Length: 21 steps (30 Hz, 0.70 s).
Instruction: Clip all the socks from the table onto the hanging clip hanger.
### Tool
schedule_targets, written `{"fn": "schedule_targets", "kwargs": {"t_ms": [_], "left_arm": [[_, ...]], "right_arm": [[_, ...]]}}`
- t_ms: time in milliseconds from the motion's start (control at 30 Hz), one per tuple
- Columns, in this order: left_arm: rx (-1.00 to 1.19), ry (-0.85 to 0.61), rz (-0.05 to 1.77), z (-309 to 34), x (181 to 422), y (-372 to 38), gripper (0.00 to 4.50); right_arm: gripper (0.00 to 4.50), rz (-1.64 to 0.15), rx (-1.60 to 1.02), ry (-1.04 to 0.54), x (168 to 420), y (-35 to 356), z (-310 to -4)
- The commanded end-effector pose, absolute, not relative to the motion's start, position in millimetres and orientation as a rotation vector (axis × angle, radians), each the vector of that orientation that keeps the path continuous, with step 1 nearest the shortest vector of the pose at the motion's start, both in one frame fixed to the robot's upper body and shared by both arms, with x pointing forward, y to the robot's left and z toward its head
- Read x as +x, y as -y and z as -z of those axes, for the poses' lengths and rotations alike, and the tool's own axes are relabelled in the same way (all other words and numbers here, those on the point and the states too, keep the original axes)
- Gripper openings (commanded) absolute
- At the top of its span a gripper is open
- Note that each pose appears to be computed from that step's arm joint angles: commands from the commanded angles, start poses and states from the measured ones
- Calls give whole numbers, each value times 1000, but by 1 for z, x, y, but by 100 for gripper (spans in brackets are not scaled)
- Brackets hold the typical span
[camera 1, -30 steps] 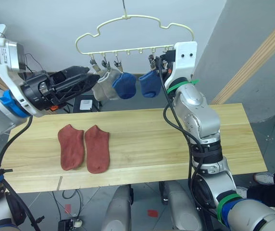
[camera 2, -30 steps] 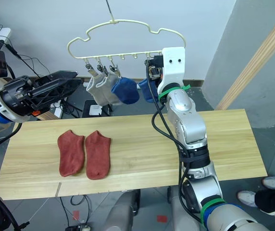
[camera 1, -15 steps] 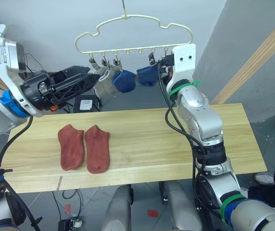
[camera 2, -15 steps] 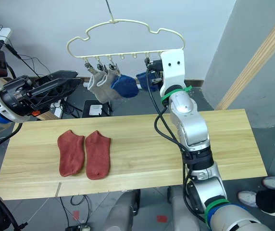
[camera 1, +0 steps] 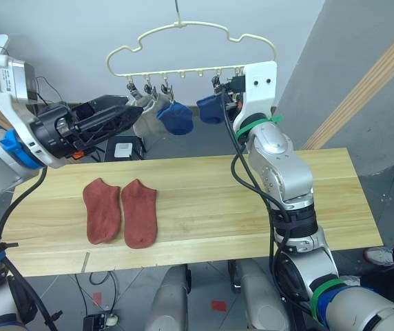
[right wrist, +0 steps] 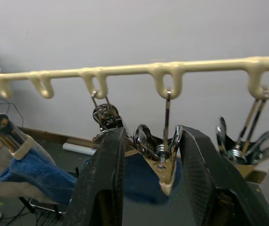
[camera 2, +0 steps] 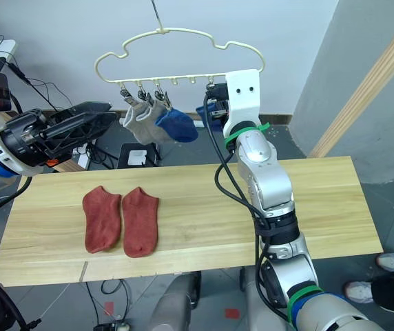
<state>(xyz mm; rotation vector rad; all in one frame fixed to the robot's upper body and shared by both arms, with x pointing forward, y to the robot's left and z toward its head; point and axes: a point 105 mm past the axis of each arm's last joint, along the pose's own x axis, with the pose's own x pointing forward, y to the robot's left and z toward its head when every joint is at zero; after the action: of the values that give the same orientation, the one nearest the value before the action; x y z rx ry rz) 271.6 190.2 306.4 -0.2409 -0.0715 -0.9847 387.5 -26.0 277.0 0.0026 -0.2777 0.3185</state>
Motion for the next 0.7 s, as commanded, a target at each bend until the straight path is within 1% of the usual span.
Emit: {"fn": "schedule_targets", "kwargs": {"t_ms": [33, 167, 700], "left_arm": [[-218, 114, 996, -315, 265, -191, 450], [-219, 114, 997, -315, 265, -191, 450], [-223, 113, 994, -315, 265, -191, 450]], "right_arm": [[174, -381, 55, 369, 375, 16, -302], [174, -412, 72, 374, 373, 11, -303], [174, -413, 76, 363, 374, 12, -301]]}}
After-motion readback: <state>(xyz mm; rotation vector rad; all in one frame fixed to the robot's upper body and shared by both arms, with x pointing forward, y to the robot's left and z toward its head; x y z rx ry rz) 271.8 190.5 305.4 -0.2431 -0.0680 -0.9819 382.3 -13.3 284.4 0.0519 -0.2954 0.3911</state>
